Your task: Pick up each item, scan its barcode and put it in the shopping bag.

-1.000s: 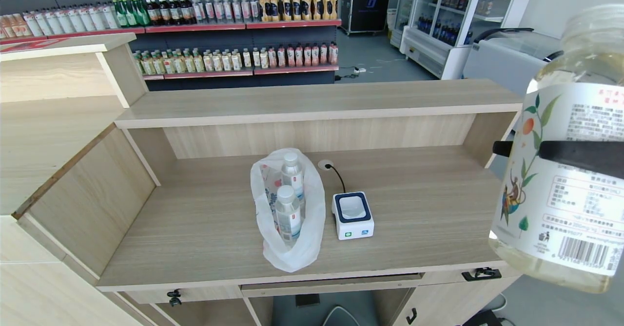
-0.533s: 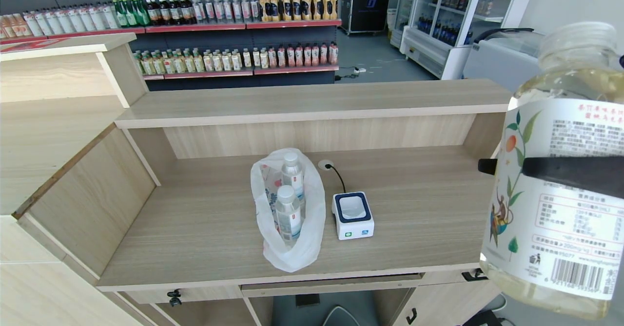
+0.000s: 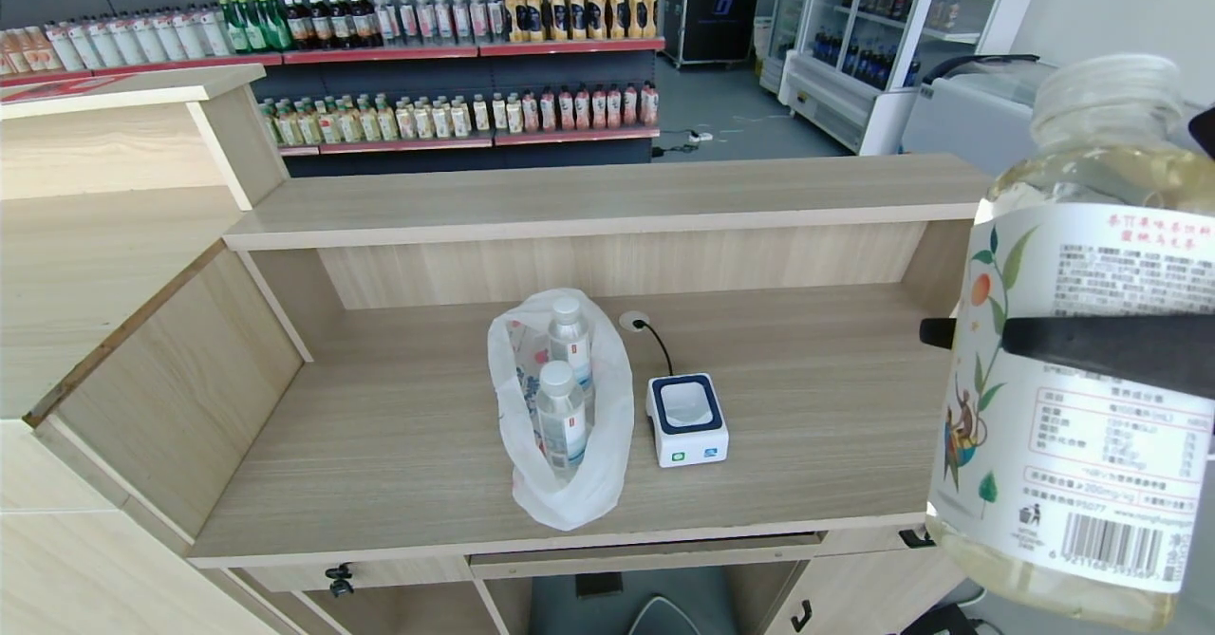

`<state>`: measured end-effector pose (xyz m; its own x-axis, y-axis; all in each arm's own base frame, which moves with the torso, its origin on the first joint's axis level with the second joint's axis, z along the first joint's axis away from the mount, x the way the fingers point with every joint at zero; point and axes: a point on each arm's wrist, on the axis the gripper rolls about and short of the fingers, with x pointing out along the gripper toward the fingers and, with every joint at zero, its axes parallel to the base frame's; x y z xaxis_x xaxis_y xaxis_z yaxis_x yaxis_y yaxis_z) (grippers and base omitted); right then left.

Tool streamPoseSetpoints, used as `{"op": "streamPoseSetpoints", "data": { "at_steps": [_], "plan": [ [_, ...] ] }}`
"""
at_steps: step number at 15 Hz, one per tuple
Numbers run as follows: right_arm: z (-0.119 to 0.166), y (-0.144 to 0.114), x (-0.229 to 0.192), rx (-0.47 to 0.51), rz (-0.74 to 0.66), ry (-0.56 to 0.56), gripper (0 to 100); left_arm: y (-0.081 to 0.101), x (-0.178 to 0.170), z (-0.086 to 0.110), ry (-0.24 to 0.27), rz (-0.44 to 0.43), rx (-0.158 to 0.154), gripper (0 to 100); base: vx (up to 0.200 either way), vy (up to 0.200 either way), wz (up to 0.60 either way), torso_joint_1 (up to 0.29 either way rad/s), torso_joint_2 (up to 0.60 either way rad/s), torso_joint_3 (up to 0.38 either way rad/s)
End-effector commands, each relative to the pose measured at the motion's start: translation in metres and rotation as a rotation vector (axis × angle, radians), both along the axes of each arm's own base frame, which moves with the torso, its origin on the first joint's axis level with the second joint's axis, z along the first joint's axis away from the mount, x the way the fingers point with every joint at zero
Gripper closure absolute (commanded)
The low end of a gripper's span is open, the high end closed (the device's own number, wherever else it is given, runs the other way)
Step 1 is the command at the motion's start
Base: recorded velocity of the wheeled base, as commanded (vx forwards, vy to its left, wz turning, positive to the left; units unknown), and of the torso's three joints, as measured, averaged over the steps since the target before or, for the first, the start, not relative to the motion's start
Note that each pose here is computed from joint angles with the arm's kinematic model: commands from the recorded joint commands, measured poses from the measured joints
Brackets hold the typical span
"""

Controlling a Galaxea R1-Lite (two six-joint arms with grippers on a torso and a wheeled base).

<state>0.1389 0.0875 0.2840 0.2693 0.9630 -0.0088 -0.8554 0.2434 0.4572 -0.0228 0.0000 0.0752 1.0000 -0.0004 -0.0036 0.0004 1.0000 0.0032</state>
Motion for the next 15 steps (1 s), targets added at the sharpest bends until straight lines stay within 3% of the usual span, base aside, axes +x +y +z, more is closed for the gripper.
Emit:
{"op": "streamPoseSetpoints", "data": {
  "at_steps": [1,4,7,8,9,11,15],
  "plan": [
    [-0.001,0.0,0.001,-0.002,0.0,0.002,100,0.0,0.0,0.0,-0.001,0.0,0.0,0,0.0,0.0,0.0,0.0,0.0,0.0],
    [-0.009,0.001,0.011,-0.048,-0.036,-0.06,100,0.0,0.0,0.0,-0.001,0.0,0.0,0,0.0,0.0,0.0,0.0,0.0,0.0],
    [-0.034,-0.01,0.059,-0.348,-0.252,-0.506,100,0.0,0.0,0.0,-0.001,0.0,0.0,0,0.0,0.0,0.0,0.0,0.0,0.0],
    [-0.043,-0.019,0.073,-0.411,-0.303,-0.592,100,0.0,0.0,0.0,-0.001,0.0,0.0,0,0.0,0.0,0.0,0.0,0.0,0.0],
    [-0.06,-0.039,0.094,-0.51,-0.397,-0.759,100,0.0,0.0,0.0,-0.001,0.0,0.0,0,0.0,0.0,0.0,0.0,0.0,0.0],
    [-0.076,-0.065,0.123,-0.611,-0.509,-0.914,100,0.0,0.0,0.0,-0.001,0.0,0.0,0,0.0,0.0,0.0,0.0,0.0,0.0],
    [-0.1,-0.081,0.162,-0.748,-0.574,-1.214,100,0.0,0.0,0.0,-0.001,0.0,0.0,0,0.0,0.0,0.0,0.0,0.0,0.0]
  ]
}}
